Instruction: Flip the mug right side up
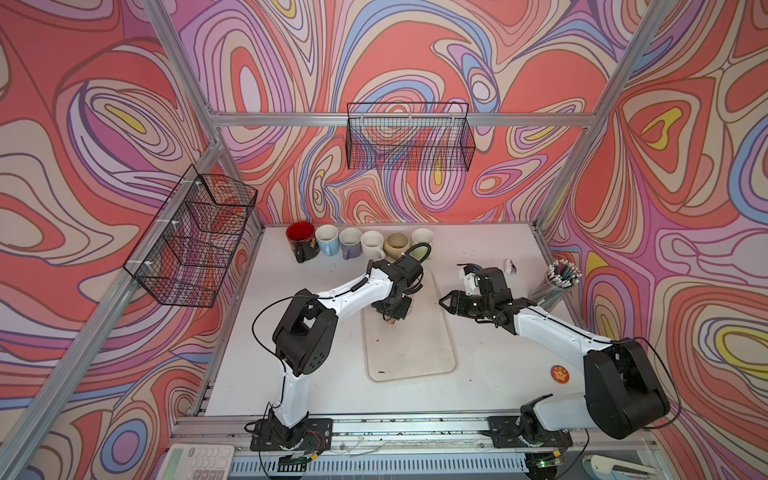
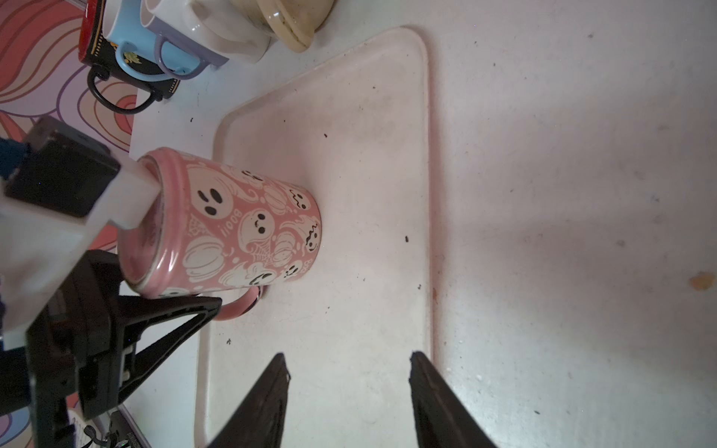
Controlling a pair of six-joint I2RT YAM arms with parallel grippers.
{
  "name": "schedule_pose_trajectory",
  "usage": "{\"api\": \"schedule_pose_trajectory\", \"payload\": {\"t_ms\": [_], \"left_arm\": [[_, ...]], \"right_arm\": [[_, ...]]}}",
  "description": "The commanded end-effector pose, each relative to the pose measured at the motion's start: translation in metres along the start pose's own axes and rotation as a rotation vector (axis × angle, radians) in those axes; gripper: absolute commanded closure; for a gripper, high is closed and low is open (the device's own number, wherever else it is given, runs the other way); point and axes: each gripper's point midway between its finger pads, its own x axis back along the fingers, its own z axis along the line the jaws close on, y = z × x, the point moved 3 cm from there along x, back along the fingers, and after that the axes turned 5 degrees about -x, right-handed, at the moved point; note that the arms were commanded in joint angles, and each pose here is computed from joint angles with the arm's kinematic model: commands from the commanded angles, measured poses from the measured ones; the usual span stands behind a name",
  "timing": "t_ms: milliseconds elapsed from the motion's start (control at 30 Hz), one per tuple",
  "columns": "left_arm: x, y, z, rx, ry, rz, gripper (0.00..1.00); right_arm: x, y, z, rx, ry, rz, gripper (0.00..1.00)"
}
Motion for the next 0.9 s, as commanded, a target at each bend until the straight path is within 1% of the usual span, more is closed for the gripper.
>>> {"api": "schedule_pose_trajectory", "payload": {"t_ms": [0,133,233,433,467,633,867], "left_arm": [[-0.007,0.001,0.003,-0.008,0.021,0.015,0.70],[-0.007,0.003,0.003,-0.010,0.025,0.011,0.73],[-0.008,0.003,0.003,-0.009,0.027,0.009,0.78],[-0.010,0.003,0.003,-0.011,0.022,-0.009,0.98],[-0.009,0.003,0.004,-0.011,0.025,-0.015,1.00],[0.002,0.004,0.008,-0.027,0.037,-0.076,1.00],[0.040,0.010,0.012,-0.057,0.018,-0.225,1.00]], "right_arm": [[0.000,0.000,-0.004,0.013,-0.005,-0.011,0.48],[0.000,0.001,-0.003,0.013,-0.002,-0.012,0.48],[0.000,0.001,-0.003,0.013,-0.002,-0.011,0.48],[0.000,0.000,-0.003,0.014,-0.005,-0.012,0.48],[0.000,0.001,-0.003,0.014,-0.003,-0.012,0.48],[0.002,0.002,-0.001,0.016,0.005,-0.016,0.48],[0.004,0.002,0.009,0.024,0.064,-0.017,0.47]]}}
